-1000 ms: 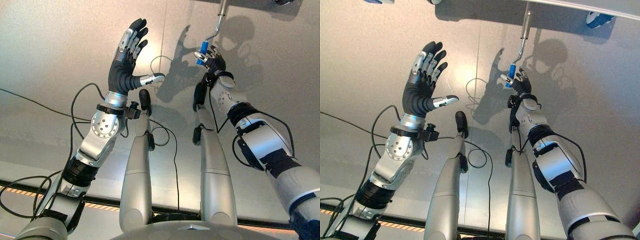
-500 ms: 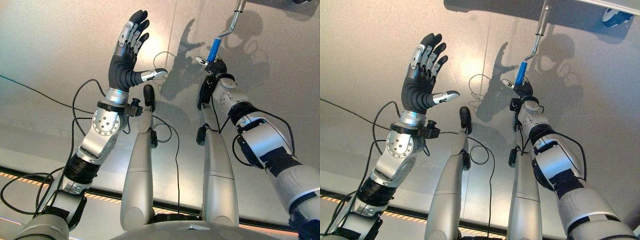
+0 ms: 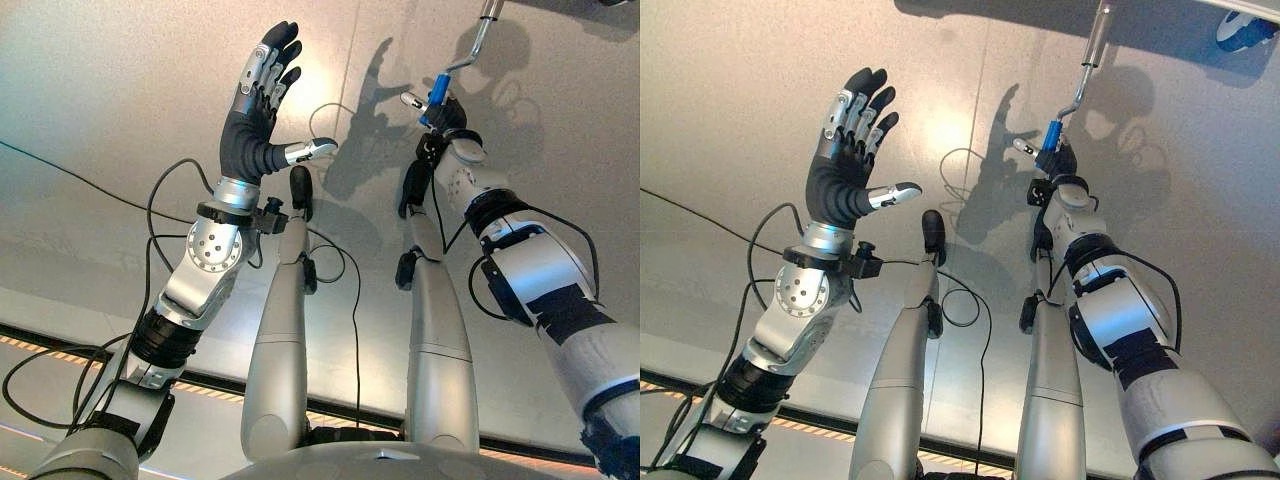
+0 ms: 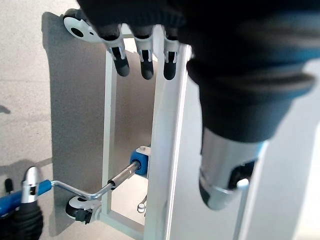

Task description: Raise the hospital bed

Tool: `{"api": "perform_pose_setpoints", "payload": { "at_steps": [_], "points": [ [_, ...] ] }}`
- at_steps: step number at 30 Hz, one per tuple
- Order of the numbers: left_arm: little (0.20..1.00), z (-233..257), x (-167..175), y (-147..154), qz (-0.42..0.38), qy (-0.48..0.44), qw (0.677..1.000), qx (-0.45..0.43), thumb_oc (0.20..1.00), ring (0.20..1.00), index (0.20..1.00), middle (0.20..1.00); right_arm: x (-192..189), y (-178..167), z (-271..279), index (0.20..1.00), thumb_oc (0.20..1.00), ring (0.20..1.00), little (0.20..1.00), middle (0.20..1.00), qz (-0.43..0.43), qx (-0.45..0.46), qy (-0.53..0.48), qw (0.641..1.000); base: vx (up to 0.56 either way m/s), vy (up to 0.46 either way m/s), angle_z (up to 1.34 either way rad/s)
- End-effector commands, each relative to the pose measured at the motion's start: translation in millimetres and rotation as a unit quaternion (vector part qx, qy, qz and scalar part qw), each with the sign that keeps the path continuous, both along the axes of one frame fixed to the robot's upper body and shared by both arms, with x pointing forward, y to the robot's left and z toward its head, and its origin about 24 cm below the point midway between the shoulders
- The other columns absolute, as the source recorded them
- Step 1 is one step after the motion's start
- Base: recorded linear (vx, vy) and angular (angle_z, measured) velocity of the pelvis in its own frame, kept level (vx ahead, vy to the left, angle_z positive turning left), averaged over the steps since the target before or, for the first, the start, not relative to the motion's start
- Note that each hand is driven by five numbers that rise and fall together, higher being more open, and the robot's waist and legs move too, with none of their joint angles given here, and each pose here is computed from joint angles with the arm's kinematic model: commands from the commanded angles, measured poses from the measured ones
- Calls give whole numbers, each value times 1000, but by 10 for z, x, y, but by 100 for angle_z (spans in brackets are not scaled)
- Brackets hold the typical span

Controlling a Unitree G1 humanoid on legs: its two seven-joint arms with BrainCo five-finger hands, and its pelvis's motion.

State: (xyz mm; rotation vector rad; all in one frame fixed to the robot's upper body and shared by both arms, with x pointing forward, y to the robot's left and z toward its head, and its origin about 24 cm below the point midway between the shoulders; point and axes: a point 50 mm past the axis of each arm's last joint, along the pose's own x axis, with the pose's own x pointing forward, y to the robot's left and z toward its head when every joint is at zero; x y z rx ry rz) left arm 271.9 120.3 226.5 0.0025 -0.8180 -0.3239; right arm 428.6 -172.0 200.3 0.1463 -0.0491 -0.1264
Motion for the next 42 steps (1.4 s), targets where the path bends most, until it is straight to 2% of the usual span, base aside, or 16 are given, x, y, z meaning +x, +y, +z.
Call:
{"api": "perform_pose_setpoints", "payload": {
  "at_steps": [1,11,12,13,42],
  "points": [
    [1000,165,-304,-43,-41,-72,996,-15,1000,1000,1000,1000,11,28,107,1000,1000,1000,1000,1000,5,-15,-16,1000,0,0,0],
    [1000,133,-303,-60,-45,-65,997,-10,1000,1000,1000,1000,14,-66,222,1000,1000,1000,1000,1000,-10,-18,-27,999,0,-3,0],
    [1000,146,-308,-57,-47,-68,997,-9,1000,1000,1000,1000,13,-72,215,567,567,567,567,567,-9,-19,-26,999,0,0,0],
    [1000,149,-310,-55,-47,-68,997,-10,1000,1000,1000,1000,14,-72,206,200,200,200,200,200,-8,-21,-23,999,0,0,0],
    [1000,202,-333,-62,-51,-80,995,-18,1000,1000,1000,1000,7,83,-59,200,200,200,200,200,14,-16,13,1000,0,0,0]
  ]
}}
